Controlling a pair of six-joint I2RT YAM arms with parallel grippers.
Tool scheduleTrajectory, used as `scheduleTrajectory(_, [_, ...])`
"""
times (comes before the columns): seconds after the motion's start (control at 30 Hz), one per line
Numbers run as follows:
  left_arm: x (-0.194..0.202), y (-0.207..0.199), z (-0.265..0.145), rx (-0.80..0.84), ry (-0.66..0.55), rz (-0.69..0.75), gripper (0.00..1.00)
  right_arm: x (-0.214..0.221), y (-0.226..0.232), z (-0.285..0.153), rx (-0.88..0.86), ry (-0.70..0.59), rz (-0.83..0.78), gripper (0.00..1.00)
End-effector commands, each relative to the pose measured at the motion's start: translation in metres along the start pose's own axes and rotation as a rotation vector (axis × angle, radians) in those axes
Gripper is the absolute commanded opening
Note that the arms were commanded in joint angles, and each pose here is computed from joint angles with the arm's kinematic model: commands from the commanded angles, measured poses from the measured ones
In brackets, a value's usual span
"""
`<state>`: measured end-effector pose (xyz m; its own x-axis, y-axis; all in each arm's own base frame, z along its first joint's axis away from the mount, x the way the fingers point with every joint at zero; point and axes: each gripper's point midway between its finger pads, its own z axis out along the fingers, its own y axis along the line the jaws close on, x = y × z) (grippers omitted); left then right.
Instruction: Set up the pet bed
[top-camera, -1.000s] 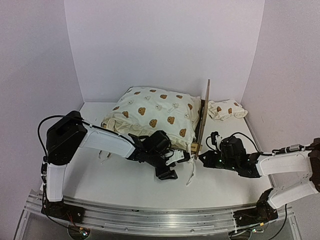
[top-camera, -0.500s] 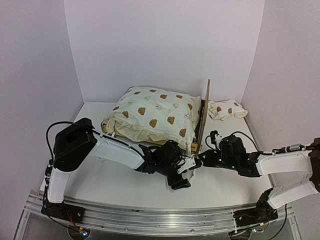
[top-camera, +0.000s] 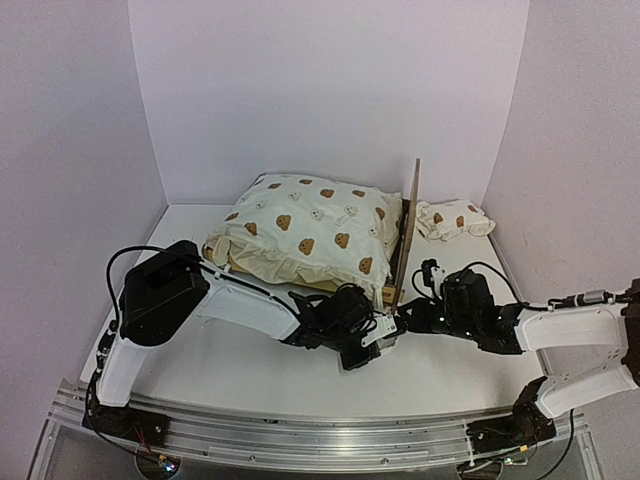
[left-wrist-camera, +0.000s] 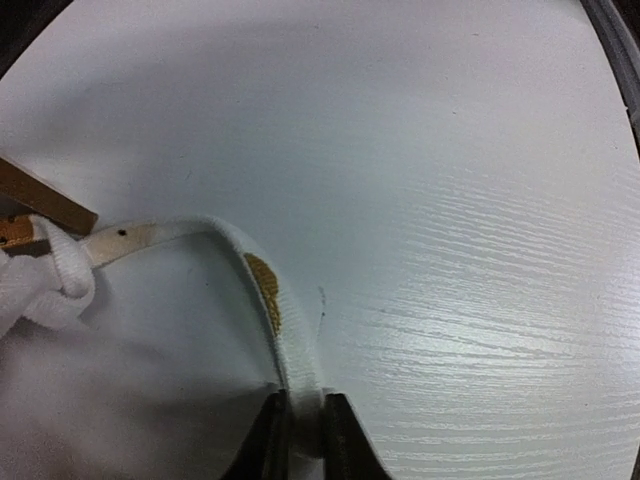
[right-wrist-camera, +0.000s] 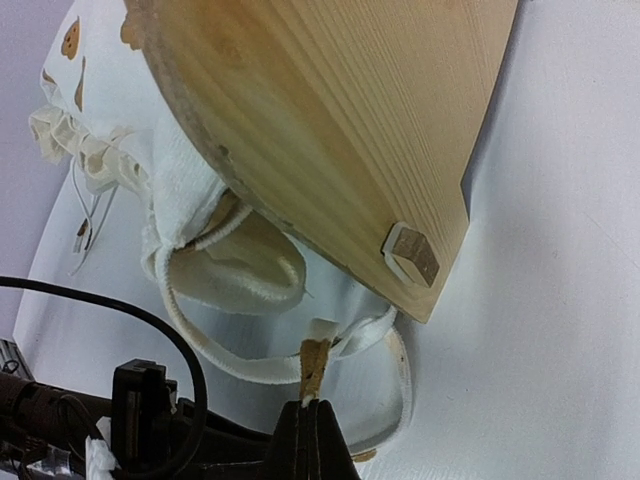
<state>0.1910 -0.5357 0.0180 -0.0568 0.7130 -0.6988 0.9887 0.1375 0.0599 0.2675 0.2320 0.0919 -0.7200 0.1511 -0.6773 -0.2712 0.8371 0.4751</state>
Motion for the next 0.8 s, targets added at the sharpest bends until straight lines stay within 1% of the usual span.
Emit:
scheduleTrajectory(0.0, [0.042,0.001,-0.011,0.003,0.155,0.007,0.0,-0.02,0.01,-0.007,-0.006,-0.041,-0.034,0.0])
scheduleTrajectory(0.13, [0.035,0.026,-0.044,-0.031,0.13,0.021,0.0,-0.03,0.015,-0.017,0.024,-0.021,-0.109,0.0])
scheduleTrajectory(0.2, [0.033,0.035,-0.062,-0.026,0.111,0.041,0.0,-0.041,0.021,-0.025,0.029,-0.029,-0.151,0.0])
scheduleTrajectory(0.33, [0.027,0.063,-0.092,-0.051,0.084,0.055,0.0,-0.063,0.033,-0.045,0.048,-0.027,-0.293,0.0])
scheduleTrajectory(0.4, [0.03,0.078,-0.102,-0.079,0.084,0.064,0.0,-0.082,0.044,-0.056,0.051,-0.055,-0.343,0.0])
scheduleTrajectory(0.57, [0.055,0.097,-0.118,-0.127,0.131,0.102,0.0,-0.124,0.059,-0.074,0.106,-0.094,-0.474,0.0])
scheduleTrajectory(0.77, [0.097,0.09,-0.128,-0.132,0.197,0.209,0.0,-0.17,0.067,-0.088,0.17,-0.153,-0.553,0.0])
